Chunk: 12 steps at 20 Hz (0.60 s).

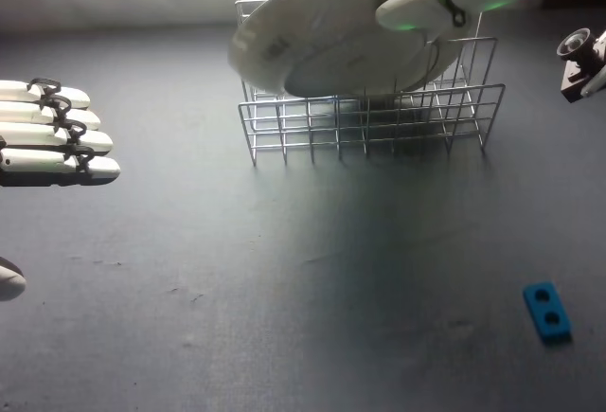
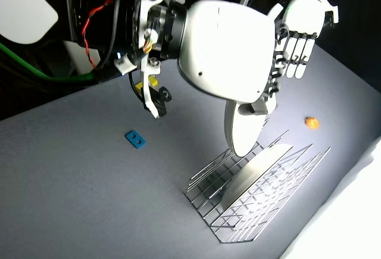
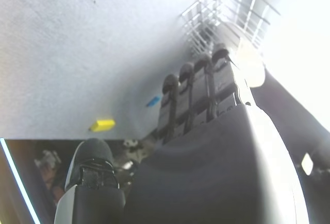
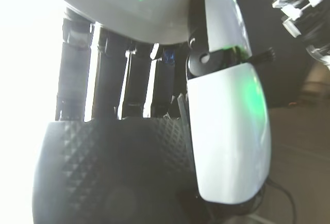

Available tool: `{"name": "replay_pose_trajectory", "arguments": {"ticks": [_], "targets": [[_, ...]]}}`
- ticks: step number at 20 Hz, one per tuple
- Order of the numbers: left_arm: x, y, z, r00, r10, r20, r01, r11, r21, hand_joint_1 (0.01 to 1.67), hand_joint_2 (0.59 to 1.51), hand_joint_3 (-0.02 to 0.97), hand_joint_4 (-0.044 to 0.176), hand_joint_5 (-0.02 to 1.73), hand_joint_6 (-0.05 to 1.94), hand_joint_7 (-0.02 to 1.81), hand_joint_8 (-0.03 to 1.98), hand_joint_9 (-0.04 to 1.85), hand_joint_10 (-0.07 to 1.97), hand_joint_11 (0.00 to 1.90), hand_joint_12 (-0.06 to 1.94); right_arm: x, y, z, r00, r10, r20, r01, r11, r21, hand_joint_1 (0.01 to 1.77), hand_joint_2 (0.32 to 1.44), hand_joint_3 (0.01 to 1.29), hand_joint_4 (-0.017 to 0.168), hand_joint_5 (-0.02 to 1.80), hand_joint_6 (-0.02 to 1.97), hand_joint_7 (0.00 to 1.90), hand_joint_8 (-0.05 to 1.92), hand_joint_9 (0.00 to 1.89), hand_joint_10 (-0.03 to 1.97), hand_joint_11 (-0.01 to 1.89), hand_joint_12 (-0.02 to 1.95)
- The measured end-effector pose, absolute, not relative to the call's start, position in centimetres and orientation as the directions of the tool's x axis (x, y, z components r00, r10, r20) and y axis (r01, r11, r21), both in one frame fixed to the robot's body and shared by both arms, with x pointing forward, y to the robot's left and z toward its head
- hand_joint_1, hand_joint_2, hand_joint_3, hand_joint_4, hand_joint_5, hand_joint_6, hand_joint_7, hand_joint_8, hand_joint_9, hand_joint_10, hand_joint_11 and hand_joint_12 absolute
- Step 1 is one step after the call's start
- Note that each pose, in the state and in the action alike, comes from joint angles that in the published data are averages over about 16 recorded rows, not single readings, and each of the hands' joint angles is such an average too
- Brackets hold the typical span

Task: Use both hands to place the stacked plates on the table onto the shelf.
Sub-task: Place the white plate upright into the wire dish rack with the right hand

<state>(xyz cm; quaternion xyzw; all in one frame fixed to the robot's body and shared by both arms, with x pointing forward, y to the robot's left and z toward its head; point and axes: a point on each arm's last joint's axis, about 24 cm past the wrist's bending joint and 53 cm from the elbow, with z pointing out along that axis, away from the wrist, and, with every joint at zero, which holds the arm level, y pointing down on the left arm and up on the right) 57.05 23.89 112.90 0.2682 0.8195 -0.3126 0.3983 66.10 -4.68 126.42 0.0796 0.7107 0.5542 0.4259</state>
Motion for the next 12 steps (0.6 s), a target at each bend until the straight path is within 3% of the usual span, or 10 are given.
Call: {"name": "replay_pose_trajectory", "arguments": {"ticks": [12], "targets": [[57.1, 24.0, 112.9, -0.539, 0.188, -0.821, 0.686, 0.663, -0.299, 0.02, 1.215, 0.008, -0.001, 0.12, 0.01, 0.07, 0.01, 0.05, 0.01, 0.02, 0.01, 68.4, -5.1, 125.0, -0.637, 0.630, -0.444, -0.265, 0.362, 0.894, 1.22, 1.00, 0.01, 0.002, 0.96, 0.91, 1.13, 0.77, 1.37, -0.01, 0.92, 0.98]]}}
